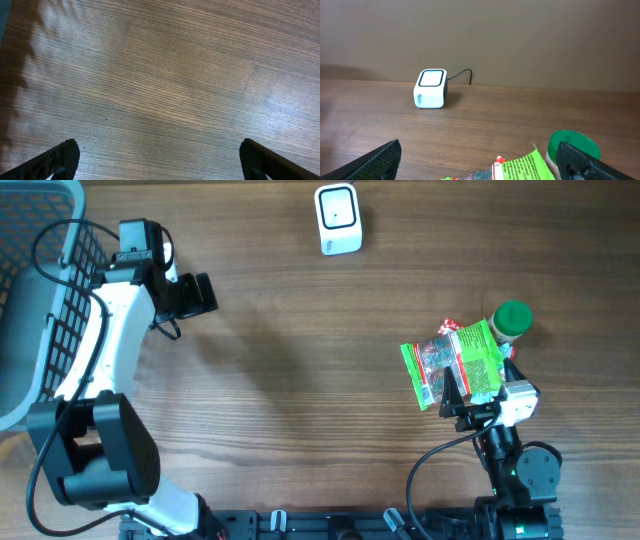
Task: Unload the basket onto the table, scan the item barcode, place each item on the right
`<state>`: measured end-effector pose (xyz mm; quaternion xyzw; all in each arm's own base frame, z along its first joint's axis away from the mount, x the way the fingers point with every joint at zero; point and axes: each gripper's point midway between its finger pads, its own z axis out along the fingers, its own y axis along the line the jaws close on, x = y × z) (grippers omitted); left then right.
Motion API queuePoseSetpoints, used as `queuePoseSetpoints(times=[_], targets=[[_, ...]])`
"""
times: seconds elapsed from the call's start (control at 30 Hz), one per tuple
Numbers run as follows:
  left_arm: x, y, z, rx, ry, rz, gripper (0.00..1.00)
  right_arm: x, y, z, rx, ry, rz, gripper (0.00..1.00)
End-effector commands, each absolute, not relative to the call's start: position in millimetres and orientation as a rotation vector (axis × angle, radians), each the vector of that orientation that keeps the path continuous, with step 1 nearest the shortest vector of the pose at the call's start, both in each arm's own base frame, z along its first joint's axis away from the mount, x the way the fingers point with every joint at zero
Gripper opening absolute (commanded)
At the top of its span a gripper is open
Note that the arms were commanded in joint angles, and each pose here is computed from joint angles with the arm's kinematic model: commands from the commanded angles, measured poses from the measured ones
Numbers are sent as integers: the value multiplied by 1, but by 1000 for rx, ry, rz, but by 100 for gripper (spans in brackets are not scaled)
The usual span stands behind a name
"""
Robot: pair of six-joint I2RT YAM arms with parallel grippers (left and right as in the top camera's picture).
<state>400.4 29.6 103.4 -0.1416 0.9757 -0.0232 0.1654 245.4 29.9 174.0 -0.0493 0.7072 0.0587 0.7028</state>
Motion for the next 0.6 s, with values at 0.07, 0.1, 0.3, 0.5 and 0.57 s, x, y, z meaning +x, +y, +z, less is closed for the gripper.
queuePoseSetpoints(times=[0.07,0.1,0.3,0.5,0.57], targets=[[403,32,106,-406,2769,-58,100,245,30,177,-114,1559,129,100],[403,32,107,-406,2769,-58,100,245,30,177,-114,1559,129,100],[403,32,114,-403,2749,-59,100,245,30,177,-114,1559,129,100],[401,32,151,-388,2655,-65,100,245,30,177,-114,1561,129,100],[398,32,171,-379,2603,-68,100,245,30,177,-114,1560,129,100]])
